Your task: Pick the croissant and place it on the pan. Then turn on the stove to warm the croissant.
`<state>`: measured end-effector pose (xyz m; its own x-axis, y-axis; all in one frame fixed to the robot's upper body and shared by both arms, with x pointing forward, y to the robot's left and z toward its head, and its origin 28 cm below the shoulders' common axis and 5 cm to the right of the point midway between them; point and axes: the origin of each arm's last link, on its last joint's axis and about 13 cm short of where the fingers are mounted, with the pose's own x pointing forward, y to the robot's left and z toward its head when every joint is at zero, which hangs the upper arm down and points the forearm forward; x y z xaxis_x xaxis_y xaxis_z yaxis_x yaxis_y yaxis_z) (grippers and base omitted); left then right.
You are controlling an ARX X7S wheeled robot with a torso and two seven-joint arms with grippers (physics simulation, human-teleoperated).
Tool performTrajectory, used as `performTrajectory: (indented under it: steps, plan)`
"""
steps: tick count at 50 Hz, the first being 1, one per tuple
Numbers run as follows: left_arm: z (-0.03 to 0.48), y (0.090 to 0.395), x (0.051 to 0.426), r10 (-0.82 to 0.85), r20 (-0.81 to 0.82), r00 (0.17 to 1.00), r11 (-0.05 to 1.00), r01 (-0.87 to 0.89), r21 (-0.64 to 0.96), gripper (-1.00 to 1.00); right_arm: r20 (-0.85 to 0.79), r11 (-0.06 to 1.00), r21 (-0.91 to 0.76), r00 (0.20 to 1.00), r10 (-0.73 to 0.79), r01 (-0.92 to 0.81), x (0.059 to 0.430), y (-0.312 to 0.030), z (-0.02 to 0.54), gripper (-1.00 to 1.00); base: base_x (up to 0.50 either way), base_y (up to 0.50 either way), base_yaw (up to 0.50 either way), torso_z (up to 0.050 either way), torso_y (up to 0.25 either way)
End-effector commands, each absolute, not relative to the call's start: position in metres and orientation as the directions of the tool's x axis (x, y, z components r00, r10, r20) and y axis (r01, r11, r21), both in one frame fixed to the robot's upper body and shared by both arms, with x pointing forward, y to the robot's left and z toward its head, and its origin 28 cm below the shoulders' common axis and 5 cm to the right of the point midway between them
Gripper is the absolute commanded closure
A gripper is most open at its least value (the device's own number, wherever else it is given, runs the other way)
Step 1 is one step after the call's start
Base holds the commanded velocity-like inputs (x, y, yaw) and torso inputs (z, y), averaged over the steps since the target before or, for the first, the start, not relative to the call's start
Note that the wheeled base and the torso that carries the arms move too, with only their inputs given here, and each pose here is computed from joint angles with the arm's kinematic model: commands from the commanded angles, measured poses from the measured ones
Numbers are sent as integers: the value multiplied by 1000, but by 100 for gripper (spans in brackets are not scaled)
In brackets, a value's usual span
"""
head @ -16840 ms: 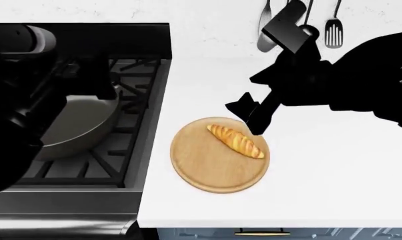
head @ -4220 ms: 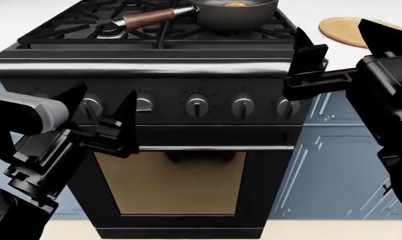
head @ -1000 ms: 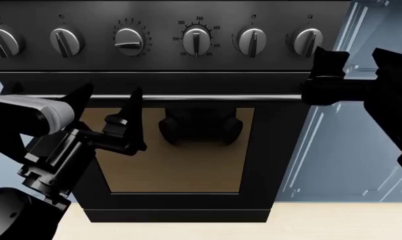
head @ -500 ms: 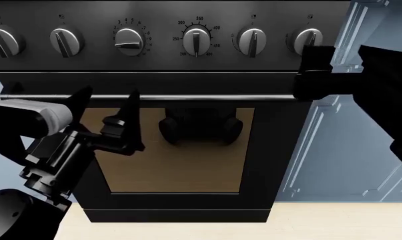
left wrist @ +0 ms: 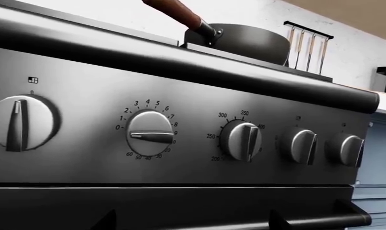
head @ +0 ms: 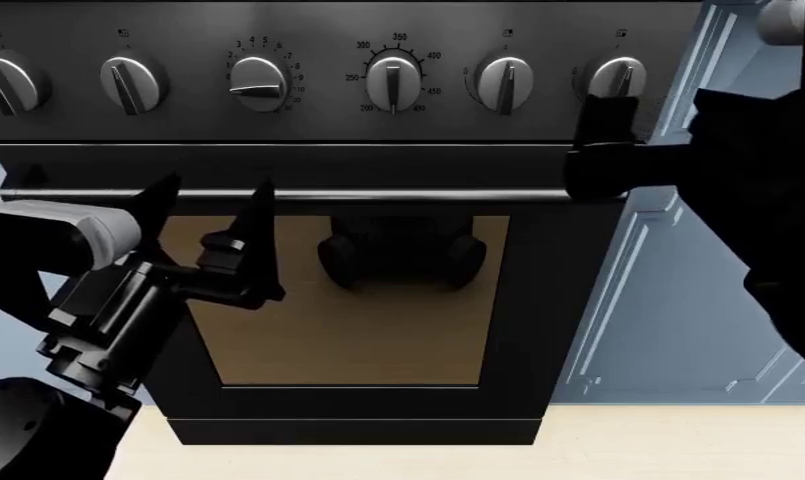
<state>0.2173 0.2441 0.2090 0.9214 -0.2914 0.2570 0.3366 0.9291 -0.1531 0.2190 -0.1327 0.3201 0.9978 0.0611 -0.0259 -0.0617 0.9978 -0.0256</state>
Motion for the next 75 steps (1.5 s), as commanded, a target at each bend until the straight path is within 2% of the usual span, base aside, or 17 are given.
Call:
performTrajectory:
  steps: [1, 75]
  plan:
    - [209, 246, 218, -285, 257, 924, 932, 329, -151, -100, -15, 998, -46, 998, 53, -54, 227, -131, 318, -100, 0, 0, 0, 0, 0]
    - [207, 246, 223, -277, 241, 930, 938, 316, -144, -100, -6, 1000, -15, 1000, -14, 14, 258, -142, 308, -100, 0, 0, 0, 0, 0]
